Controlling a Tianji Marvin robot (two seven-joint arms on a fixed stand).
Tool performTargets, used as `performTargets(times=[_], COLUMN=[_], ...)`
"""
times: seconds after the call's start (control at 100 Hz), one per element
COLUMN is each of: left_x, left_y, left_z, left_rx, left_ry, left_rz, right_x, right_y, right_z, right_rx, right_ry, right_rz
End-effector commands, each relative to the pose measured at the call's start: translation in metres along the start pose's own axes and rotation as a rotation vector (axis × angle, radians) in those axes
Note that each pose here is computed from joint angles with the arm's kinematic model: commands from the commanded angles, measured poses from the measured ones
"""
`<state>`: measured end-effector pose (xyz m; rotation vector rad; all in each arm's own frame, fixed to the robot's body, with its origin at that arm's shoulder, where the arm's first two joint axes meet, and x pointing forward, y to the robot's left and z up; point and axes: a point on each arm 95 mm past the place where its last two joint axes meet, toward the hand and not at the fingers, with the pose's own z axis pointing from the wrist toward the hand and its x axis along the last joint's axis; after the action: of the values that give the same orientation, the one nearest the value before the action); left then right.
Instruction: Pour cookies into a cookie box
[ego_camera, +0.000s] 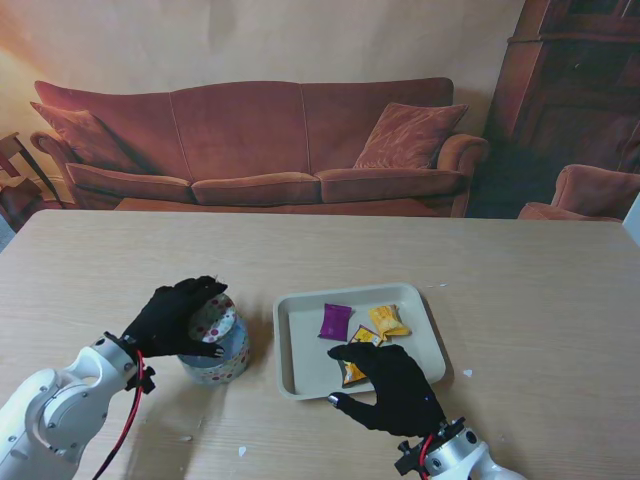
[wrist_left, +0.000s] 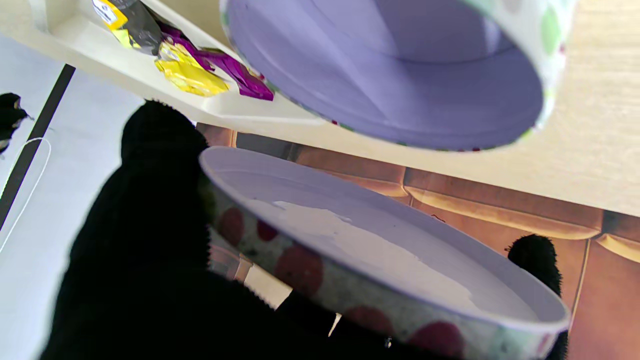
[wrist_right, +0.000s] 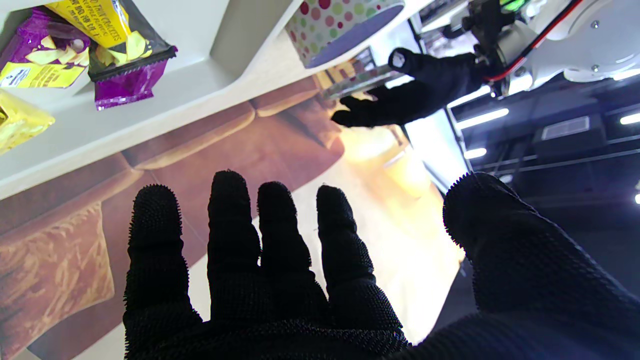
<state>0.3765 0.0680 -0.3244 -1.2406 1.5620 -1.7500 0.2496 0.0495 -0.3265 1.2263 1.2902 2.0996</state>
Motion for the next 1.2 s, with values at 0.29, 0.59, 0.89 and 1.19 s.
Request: performTargets(times=[0.29,0.59,0.89,1.19], left_x=[-0.028,-0.07,-0.116,-0.133], left_y=[-0.019,-0.024,-0.02,0.005], left_z=[-0.01,-0.021,-0.046,-0.056], left_rx=[0.064,0.05,0.1,0.086], left_ry=[-0.073,-0.184,-0.309,-0.364], left_rz=[0.046,0.112,0.116,0.086], right_x=[0.001,-0.001,-0.001,-0.001], right_y=[-0.003,-0.004,-0.004,-0.005], right_z=[-0.001,-0.001,-0.001,-0.001], right_rx=[0.014,0.036,0.049,0.055], right_ry=[-0.005,-0.015,-0.02,-0.02], right_rz=[0.004,-0.007,-0.008,-0.01])
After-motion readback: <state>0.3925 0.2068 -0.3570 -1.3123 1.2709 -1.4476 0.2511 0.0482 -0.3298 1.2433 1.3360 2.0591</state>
